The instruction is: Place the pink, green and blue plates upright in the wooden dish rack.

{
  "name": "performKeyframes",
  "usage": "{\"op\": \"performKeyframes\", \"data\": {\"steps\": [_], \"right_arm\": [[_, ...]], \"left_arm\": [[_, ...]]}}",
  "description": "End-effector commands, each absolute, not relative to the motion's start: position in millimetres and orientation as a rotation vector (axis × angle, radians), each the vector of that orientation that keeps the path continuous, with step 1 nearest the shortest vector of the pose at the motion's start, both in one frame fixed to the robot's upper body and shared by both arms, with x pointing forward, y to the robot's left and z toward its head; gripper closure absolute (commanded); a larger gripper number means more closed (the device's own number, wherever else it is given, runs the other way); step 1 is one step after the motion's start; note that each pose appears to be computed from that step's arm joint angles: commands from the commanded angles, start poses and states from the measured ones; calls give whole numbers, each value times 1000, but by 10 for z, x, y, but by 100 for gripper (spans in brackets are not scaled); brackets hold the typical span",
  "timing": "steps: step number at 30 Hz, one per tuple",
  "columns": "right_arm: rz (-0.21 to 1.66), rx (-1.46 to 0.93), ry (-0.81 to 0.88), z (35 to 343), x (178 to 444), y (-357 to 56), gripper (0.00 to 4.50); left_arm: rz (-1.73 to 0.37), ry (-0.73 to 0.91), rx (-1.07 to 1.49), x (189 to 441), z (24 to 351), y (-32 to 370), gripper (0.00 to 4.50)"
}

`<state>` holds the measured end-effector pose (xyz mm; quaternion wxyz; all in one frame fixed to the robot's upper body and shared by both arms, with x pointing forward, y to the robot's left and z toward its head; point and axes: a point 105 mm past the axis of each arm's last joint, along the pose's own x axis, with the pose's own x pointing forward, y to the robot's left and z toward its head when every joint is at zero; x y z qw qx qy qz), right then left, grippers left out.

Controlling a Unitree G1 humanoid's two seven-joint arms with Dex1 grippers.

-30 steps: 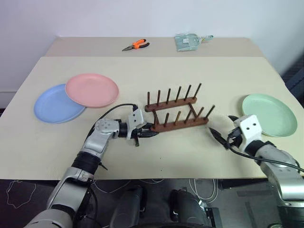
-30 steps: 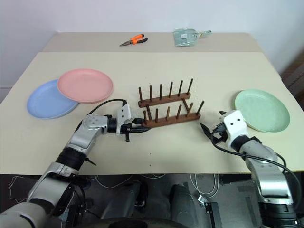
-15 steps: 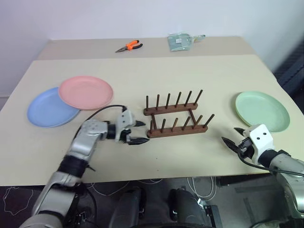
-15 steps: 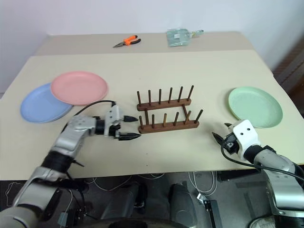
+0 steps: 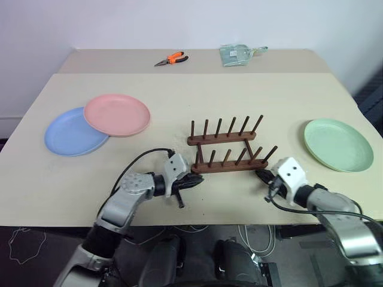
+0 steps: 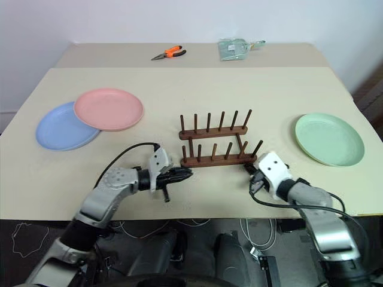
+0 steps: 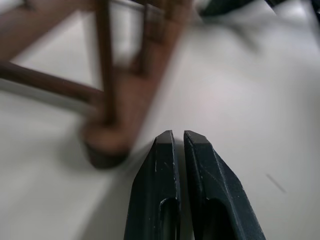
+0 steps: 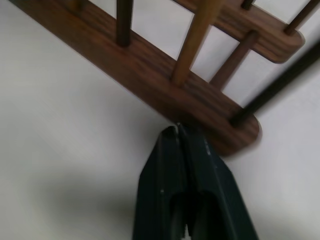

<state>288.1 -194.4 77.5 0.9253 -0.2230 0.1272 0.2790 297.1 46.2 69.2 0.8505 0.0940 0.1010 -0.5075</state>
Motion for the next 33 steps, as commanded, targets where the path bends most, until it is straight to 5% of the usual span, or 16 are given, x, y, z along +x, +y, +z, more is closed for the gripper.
{"op": "performKeyframes", "data": {"steps": [1,13,15,18,22,23,30,32,33], "right_arm": [[461,-503,231,800,3157,-1967,450],[423,-474,178,896,3484,-1889,450],[456,-451,175,926,3445,-1860,397],[575,-449,122,1064,3290,-1691,276],[655,-451,100,1111,3172,-1540,75],[673,-450,99,1103,3153,-1499,70],[726,-463,102,1037,3167,-1369,70],[782,-409,119,1041,3146,-1301,70],[814,-376,129,1045,3122,-1269,17]], "left_arm": [[-798,252,221,3325,560,687,416],[-649,238,211,3606,584,916,416],[-663,237,197,3570,608,952,421],[-651,151,121,3460,918,1175,340],[-423,-60,52,3584,1528,1585,145],[-342,-109,64,3614,1679,1726,90],[208,-246,-10,3569,2237,2639,90],[404,-180,-122,3457,2141,3006,90],[465,-134,-160,3415,2060,3116,84]]}}
